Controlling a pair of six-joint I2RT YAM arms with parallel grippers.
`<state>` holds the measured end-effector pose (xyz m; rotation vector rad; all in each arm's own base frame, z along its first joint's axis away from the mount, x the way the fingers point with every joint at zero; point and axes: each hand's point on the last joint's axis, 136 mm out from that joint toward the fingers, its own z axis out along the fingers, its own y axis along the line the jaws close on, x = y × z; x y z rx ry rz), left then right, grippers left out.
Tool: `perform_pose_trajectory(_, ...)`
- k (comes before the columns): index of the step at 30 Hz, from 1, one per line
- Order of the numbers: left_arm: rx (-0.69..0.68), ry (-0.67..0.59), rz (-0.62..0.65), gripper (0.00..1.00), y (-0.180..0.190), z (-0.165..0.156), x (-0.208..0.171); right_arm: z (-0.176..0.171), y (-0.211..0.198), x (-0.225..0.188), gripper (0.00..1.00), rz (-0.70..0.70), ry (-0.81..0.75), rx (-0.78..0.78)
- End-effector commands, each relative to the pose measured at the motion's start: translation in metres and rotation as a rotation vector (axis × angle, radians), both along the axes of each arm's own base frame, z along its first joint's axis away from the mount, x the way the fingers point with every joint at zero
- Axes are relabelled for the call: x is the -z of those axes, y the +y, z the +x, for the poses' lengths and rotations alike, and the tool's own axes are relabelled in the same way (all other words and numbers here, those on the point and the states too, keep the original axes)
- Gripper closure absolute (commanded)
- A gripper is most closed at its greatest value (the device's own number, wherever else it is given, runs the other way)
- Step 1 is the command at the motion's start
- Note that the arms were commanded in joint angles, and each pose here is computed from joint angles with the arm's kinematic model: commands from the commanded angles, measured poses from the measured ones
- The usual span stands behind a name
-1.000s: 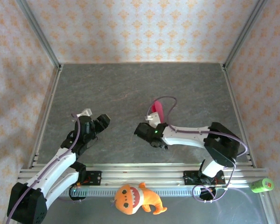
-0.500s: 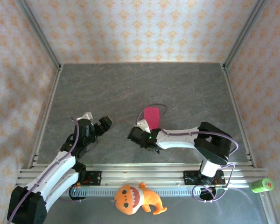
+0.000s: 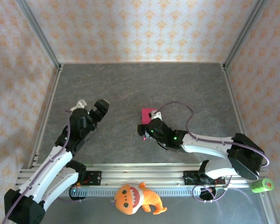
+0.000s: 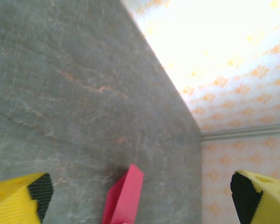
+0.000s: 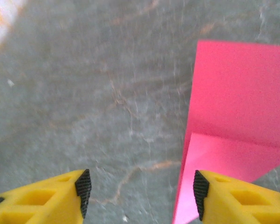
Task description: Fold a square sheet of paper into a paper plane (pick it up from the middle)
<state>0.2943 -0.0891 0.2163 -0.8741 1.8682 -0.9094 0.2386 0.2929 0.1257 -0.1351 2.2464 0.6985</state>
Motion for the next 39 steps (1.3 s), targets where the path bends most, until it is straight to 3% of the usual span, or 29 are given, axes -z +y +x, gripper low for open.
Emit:
perform_pose_trajectory(1, -0.14, 0.037, 0.006, 0.01, 0.016, 0.001, -0.016, 0.016, -0.004, -0.031, 0.37, 0.161, -0.081, 0.098)
perform_pose_trajectory(6, -0.151, 0.091, 0.025, 0.01, 0.003, 0.015, -0.028, 0.033, -0.017, -0.031, 0.36, 0.174, -0.092, 0.198)
perform_pose_trajectory(14, -0.126, 0.117, 0.083, 0.01, -0.012, 0.033, -0.033, 0.04, -0.005, -0.024, 0.36, 0.158, -0.064, 0.201)
perform_pose_trajectory(22, -0.131, 0.144, 0.11, 0.01, -0.007, 0.025, -0.03, 0.041, 0.0, -0.018, 0.36, 0.186, -0.031, 0.211)
perform_pose_trajectory(28, -0.129, 0.066, 0.184, 0.01, 0.005, 0.016, -0.035, 0.038, 0.0, -0.009, 0.36, 0.208, 0.011, 0.226)
perform_pose_trajectory(36, 0.047, 0.041, 0.215, 0.01, -0.018, 0.009, 0.013, 0.03, 0.003, 0.009, 0.43, 0.201, 0.105, 0.192)
perform_pose_trajectory(39, 0.078, 0.026, 0.209, 0.01, -0.021, 0.004, 0.032, 0.028, 0.003, 0.019, 0.52, 0.205, 0.156, 0.166)
